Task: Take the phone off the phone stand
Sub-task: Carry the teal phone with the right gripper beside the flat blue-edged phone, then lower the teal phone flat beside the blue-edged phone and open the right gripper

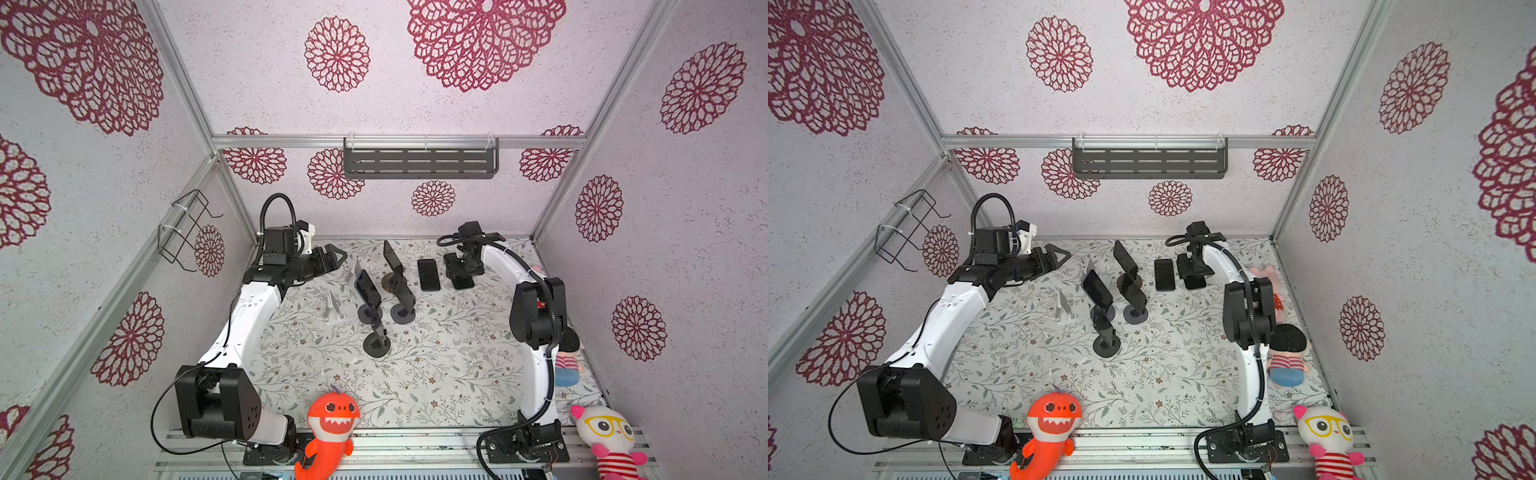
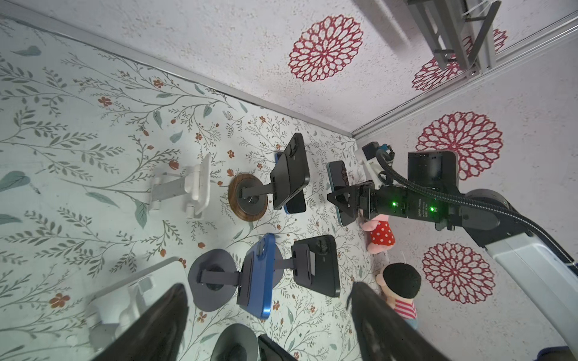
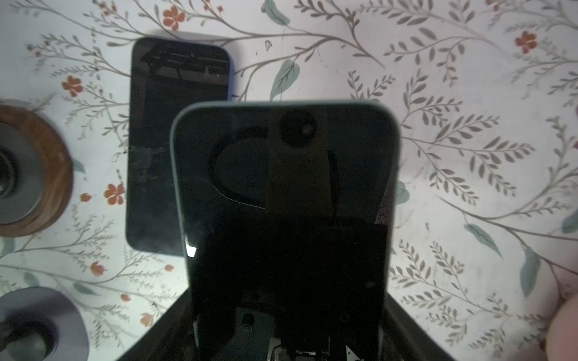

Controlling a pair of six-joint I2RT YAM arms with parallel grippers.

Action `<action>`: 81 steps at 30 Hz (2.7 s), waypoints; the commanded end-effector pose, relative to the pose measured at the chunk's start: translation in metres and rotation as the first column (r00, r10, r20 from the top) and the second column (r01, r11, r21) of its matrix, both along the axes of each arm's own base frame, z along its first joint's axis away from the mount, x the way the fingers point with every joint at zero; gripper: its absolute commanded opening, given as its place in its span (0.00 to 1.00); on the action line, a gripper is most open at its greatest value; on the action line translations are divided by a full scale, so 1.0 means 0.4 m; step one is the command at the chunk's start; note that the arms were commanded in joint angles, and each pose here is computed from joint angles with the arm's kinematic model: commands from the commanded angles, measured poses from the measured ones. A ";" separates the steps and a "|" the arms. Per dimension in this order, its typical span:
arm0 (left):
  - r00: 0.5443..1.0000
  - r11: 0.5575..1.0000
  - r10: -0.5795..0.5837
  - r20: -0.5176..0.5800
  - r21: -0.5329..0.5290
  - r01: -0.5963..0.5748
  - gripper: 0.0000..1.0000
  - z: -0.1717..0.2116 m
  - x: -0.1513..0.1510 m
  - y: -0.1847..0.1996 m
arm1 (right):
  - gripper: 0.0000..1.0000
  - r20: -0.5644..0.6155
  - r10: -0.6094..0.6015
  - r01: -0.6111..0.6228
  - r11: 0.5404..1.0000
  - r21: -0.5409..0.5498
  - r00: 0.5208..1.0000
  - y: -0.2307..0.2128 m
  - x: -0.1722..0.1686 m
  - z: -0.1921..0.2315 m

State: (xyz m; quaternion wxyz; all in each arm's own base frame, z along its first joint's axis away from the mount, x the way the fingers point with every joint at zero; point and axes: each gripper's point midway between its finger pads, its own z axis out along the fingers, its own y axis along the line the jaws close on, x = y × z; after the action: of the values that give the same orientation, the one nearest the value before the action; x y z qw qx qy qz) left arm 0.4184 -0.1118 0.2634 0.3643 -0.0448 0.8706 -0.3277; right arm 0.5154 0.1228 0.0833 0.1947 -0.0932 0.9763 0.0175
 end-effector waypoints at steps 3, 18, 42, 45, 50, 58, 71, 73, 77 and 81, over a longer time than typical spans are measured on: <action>1.000 0.999 -0.010 0.025 0.034 0.009 0.86 0.014 0.002 -0.002 | 0.35 0.080 -0.018 0.016 0.999 0.035 0.997 0.008 0.069 0.048; 0.999 0.999 -0.040 0.006 0.026 0.040 0.86 0.002 0.000 -0.019 | 0.36 0.033 -0.049 0.047 0.998 0.049 0.998 0.016 0.117 -0.055; 0.999 0.998 -0.050 0.000 0.029 0.050 0.88 -0.002 -0.001 -0.025 | 0.71 -0.002 -0.091 0.091 0.992 0.083 0.996 0.013 0.111 -0.107; 0.998 0.998 -0.055 0.002 0.031 0.055 0.88 0.000 -0.003 -0.026 | 0.74 0.000 -0.104 0.103 0.990 0.099 0.995 0.015 0.113 -0.110; 0.998 0.998 -0.057 -0.001 0.038 0.057 0.89 -0.002 -0.004 -0.025 | 0.76 0.006 -0.109 0.107 0.986 0.126 0.994 0.023 0.117 -0.102; 0.998 0.997 -0.059 0.000 0.040 0.059 0.89 0.001 -0.007 -0.026 | 0.79 -0.001 -0.108 0.107 0.985 0.138 0.994 0.028 0.110 -0.101; 0.998 0.997 -0.056 -0.005 0.045 0.056 0.90 -0.003 -0.006 -0.024 | 0.78 0.010 -0.113 0.108 0.966 0.234 0.994 0.041 0.115 -0.074; 0.998 0.997 -0.057 -0.005 0.047 0.057 0.91 -0.003 -0.006 -0.024 | 0.77 0.006 -0.115 0.110 0.962 0.251 0.993 0.045 0.113 -0.075; 0.998 0.997 -0.058 -0.007 0.047 0.058 0.91 -0.004 -0.006 -0.024 | 0.77 0.004 -0.110 0.104 0.953 0.285 0.994 0.058 0.106 -0.073; 0.998 0.997 -0.051 -0.024 0.050 0.053 0.92 -0.014 -0.004 -0.022 | 0.76 0.014 -0.117 0.107 0.947 0.304 0.993 0.060 0.102 -0.063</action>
State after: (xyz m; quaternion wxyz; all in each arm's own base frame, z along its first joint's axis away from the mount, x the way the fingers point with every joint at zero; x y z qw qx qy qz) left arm 0.4122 -0.1180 0.2524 0.3415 -0.0282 0.8840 -0.3179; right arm 0.5643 0.1377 0.0379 0.2234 -0.0173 0.9668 0.1225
